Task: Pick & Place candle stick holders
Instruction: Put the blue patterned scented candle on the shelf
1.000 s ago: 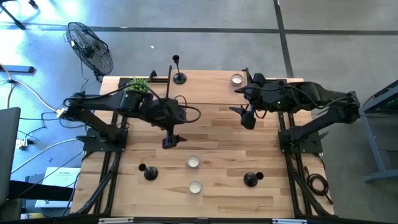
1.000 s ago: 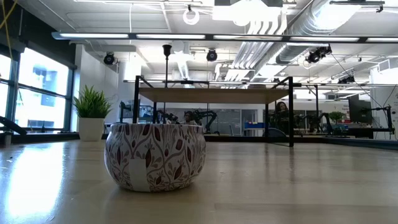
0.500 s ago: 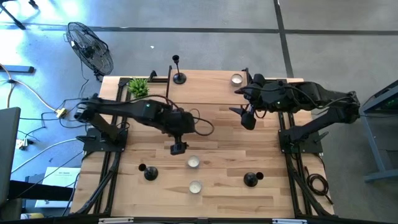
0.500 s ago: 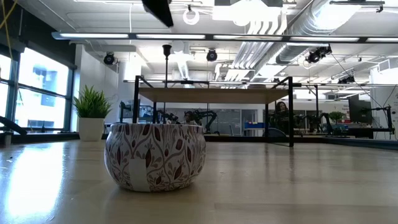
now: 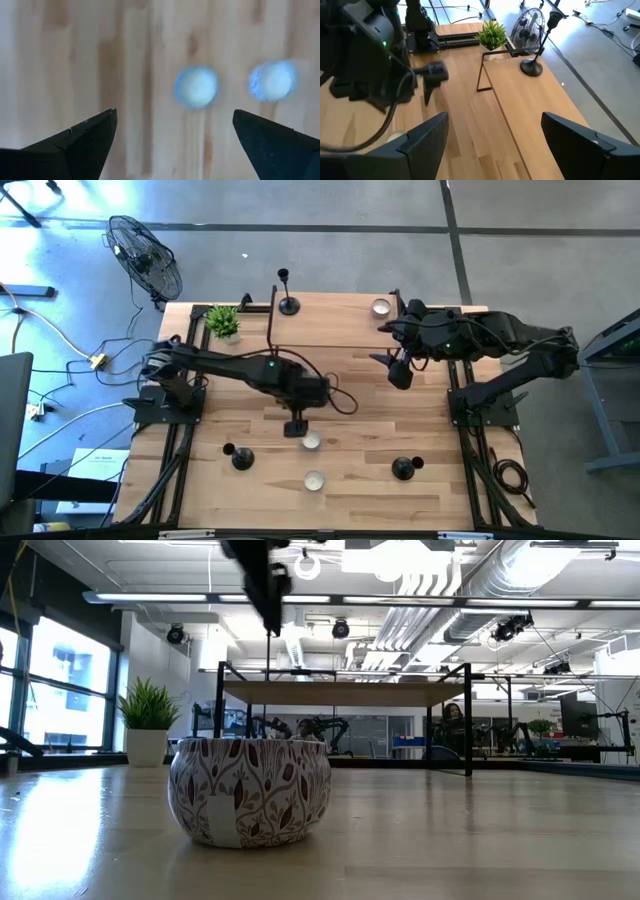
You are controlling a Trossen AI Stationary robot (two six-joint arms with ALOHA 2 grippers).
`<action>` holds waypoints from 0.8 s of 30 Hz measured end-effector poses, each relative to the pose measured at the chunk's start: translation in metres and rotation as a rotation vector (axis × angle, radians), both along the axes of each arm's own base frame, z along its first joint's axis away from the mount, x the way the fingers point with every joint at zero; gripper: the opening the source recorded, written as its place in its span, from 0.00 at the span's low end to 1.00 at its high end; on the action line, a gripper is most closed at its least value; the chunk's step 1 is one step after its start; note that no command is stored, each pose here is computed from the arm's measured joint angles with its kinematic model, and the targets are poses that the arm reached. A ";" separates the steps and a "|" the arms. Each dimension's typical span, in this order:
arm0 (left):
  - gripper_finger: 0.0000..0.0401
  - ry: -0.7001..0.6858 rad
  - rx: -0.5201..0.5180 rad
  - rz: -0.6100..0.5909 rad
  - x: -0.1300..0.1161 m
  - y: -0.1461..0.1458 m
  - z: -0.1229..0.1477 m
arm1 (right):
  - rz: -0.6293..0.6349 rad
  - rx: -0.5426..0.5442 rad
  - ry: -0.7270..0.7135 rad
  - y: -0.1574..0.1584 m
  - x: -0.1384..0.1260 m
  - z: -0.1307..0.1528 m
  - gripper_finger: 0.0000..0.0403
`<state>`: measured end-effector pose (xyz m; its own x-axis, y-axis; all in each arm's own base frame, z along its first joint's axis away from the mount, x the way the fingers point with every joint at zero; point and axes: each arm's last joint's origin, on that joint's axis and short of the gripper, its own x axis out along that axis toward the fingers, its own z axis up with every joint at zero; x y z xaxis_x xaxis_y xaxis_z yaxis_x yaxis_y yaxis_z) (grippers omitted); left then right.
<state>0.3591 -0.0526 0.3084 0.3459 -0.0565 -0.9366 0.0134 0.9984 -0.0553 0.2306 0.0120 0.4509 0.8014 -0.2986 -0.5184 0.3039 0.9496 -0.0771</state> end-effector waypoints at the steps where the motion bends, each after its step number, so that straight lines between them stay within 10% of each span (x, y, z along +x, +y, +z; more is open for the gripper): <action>1: 0.97 0.010 0.000 -0.016 0.001 -0.001 -0.003 | 0.002 0.002 0.001 0.000 0.000 0.000 0.78; 24: 0.97 0.027 -0.047 -0.167 0.005 -0.025 -0.022 | -0.132 0.045 -0.089 0.024 -0.004 0.002 0.78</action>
<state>0.3645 -0.0781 0.2868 0.3028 -0.1550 -0.9404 0.1769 0.9787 -0.1044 0.2264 0.0362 0.4528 0.8002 -0.3824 -0.4620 0.4297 0.9030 -0.0030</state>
